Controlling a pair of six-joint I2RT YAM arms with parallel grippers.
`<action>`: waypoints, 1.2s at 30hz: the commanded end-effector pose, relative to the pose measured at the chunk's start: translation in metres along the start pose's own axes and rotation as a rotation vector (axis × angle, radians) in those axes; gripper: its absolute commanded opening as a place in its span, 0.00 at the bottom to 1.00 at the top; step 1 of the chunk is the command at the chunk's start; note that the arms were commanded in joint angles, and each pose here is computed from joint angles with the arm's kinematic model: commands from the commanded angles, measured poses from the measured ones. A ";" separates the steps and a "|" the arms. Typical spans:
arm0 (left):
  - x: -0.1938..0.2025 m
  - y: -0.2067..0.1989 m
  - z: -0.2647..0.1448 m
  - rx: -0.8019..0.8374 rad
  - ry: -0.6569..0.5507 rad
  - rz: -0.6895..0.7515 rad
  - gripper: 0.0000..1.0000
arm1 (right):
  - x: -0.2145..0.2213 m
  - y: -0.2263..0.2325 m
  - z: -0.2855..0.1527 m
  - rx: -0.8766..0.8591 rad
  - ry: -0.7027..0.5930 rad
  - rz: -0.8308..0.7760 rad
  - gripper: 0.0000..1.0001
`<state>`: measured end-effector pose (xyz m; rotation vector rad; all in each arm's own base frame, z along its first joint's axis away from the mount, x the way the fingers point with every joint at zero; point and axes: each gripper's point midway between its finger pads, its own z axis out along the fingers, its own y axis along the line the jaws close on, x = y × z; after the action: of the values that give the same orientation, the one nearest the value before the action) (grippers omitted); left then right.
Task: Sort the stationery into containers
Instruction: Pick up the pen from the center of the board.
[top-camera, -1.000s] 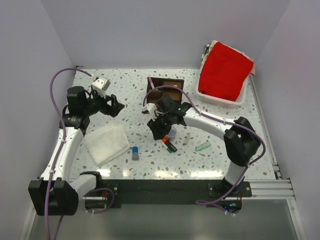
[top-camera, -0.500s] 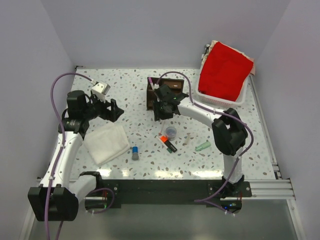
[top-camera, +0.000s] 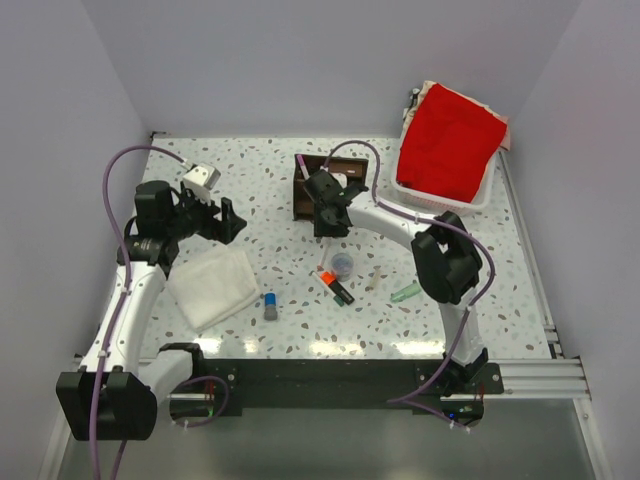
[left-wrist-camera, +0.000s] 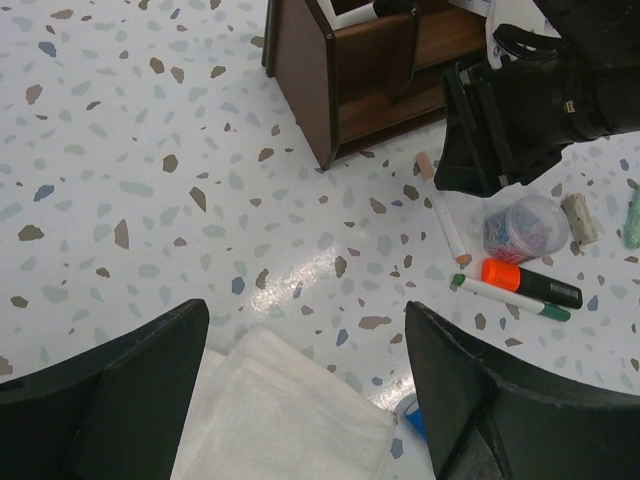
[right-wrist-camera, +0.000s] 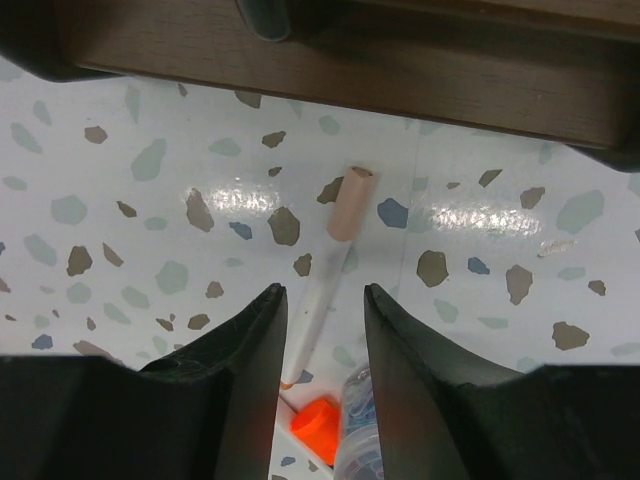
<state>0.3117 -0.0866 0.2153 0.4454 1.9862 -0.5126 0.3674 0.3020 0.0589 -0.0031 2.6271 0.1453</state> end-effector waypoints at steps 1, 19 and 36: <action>-0.005 0.004 -0.002 -0.011 -0.019 0.018 0.84 | 0.003 0.000 0.001 0.042 -0.011 0.045 0.42; 0.002 0.002 0.000 0.000 -0.004 0.013 0.84 | 0.016 0.000 0.032 0.121 -0.022 0.049 0.36; -0.019 -0.006 -0.003 0.048 -0.089 0.101 0.83 | -0.039 0.041 -0.058 -0.139 -0.231 -0.081 0.00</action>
<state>0.3121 -0.0861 0.2081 0.4450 2.0000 -0.5219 0.3543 0.3062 0.0315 -0.0546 2.6087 0.0225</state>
